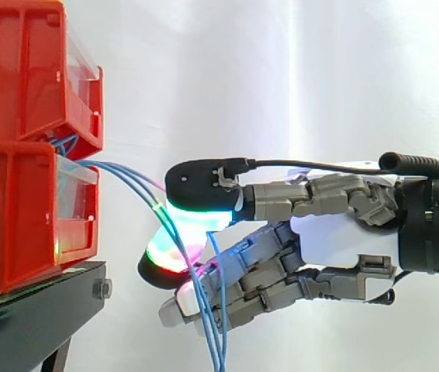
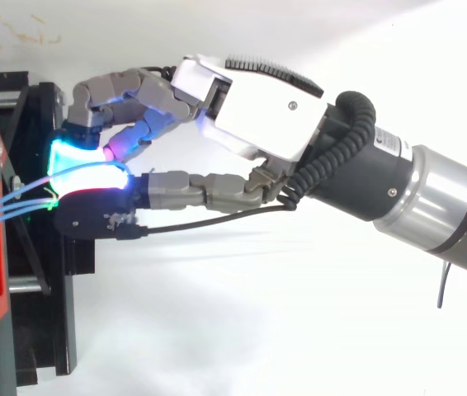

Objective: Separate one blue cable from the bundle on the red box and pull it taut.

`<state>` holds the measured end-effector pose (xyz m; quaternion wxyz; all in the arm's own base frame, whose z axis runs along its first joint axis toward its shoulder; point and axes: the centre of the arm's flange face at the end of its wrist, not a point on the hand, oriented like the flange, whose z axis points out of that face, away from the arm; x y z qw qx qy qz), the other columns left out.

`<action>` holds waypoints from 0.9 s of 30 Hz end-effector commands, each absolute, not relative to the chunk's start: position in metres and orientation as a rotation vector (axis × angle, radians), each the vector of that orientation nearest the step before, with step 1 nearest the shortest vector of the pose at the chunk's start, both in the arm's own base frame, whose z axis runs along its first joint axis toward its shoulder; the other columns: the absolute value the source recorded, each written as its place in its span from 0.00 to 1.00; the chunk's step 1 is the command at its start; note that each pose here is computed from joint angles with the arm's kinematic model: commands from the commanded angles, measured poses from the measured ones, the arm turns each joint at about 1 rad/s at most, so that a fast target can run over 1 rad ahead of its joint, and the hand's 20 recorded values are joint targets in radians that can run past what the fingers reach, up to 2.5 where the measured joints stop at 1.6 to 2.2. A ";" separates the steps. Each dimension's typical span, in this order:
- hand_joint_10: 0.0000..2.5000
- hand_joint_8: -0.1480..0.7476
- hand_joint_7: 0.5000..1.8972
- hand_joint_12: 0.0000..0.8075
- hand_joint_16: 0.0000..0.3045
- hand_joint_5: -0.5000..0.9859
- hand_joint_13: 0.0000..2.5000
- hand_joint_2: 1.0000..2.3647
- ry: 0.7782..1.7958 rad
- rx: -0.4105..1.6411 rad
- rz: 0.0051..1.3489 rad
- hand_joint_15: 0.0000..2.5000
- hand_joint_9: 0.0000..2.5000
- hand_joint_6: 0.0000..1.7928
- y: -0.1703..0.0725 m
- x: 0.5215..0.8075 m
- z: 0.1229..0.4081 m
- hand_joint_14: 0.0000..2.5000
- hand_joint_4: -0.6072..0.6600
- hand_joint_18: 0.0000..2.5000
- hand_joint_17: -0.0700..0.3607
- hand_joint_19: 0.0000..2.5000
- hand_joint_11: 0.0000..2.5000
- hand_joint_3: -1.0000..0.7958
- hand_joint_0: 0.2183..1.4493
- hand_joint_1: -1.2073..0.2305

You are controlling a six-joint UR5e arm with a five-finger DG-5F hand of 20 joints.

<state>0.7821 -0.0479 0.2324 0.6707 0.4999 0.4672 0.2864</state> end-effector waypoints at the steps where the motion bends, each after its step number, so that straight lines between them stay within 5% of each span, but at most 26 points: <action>1: 0.00 0.61 0.47 0.53 0.17 0.24 0.25 0.01 1.047 1.123 0.658 0.08 0.39 0.49 -0.045 0.785 0.241 0.00 0.64 0.24 0.43 0.10 0.22 0.46 0.29 0.35; 7: 0.01 0.60 0.45 0.52 0.16 0.22 0.25 0.01 1.072 1.133 0.650 0.09 0.38 0.51 -0.042 0.786 0.254 0.00 0.58 0.24 0.42 0.10 0.24 0.47 0.32 0.27; 13: 0.01 0.59 0.42 0.51 0.16 0.22 0.24 0.01 1.099 1.140 0.641 0.09 0.37 0.51 -0.036 0.779 0.277 0.00 0.63 0.23 0.41 0.10 0.24 0.39 0.32 0.25; 16: 0.01 0.61 0.44 0.53 0.16 0.23 0.25 0.00 1.113 1.142 0.637 0.10 0.40 0.49 -0.036 0.777 0.278 0.00 0.64 0.24 0.42 0.12 0.24 0.29 0.26 0.41; 20: 0.01 0.60 0.46 0.52 0.16 0.24 0.25 0.00 1.131 1.148 0.627 0.10 0.41 0.49 -0.036 0.775 0.276 0.00 0.63 0.23 0.42 0.12 0.23 0.30 0.27 0.54; 27: 0.01 0.61 0.48 0.52 0.16 0.24 0.25 0.01 1.129 1.148 0.630 0.10 0.40 0.48 -0.035 0.775 0.278 0.00 0.64 0.23 0.41 0.12 0.24 0.39 0.29 0.44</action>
